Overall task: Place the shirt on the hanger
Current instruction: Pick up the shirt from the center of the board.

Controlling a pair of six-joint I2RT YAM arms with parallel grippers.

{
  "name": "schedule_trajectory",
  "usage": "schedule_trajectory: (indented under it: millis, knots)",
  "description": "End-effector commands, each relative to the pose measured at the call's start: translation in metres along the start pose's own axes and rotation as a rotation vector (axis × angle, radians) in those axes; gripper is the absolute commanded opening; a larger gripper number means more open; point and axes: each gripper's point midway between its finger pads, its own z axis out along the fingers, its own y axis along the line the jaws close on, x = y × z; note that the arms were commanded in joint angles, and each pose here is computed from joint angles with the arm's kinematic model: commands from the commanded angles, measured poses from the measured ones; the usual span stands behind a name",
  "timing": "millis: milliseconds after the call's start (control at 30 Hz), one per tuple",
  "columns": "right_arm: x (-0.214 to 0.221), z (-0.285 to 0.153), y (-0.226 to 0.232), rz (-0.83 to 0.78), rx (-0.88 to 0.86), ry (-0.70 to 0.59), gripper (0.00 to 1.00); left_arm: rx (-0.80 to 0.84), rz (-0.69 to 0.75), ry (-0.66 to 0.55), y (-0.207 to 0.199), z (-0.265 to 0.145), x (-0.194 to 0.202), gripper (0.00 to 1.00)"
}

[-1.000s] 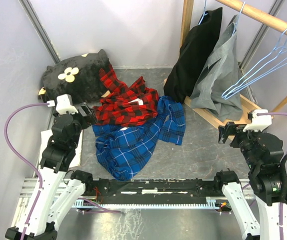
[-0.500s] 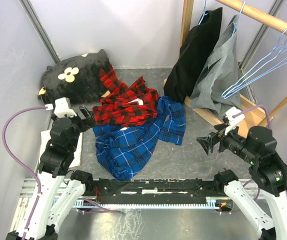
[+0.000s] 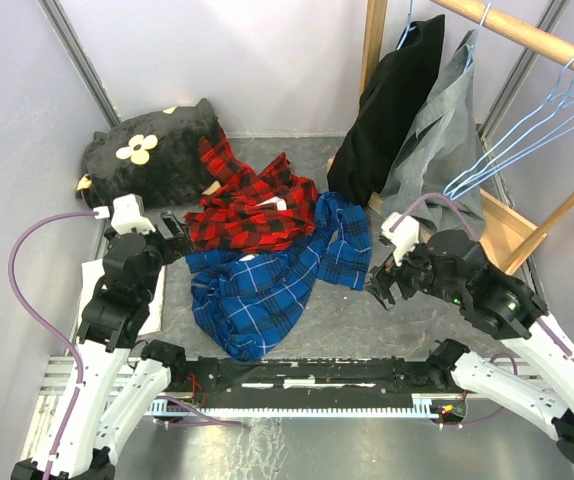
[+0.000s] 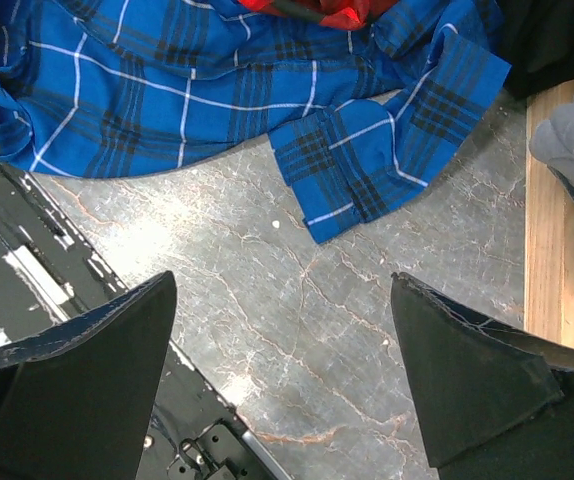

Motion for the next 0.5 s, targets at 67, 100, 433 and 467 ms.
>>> schedule_trajectory:
  millis: [67, 100, 433, 467]
  knots:
    - [-0.016, 0.038, 0.018, -0.023, 0.017, -0.051, 0.94, -0.004, -0.016, -0.020, 0.000, 0.001, -0.006, 0.95]
    - [-0.018, 0.044, 0.029, -0.037, -0.002, -0.058, 0.94, -0.005, -0.016, -0.018, -0.001, 0.001, -0.006, 0.95]
    - [-0.028, 0.093, 0.072, 0.101, -0.021, -0.128, 0.94, -0.008, -0.009, 0.013, -0.002, 0.008, 0.001, 0.95]
    - [-0.028, 0.097, 0.075, 0.114, -0.019, -0.128, 0.93, -0.007, -0.011, 0.015, -0.002, 0.008, 0.002, 0.95]
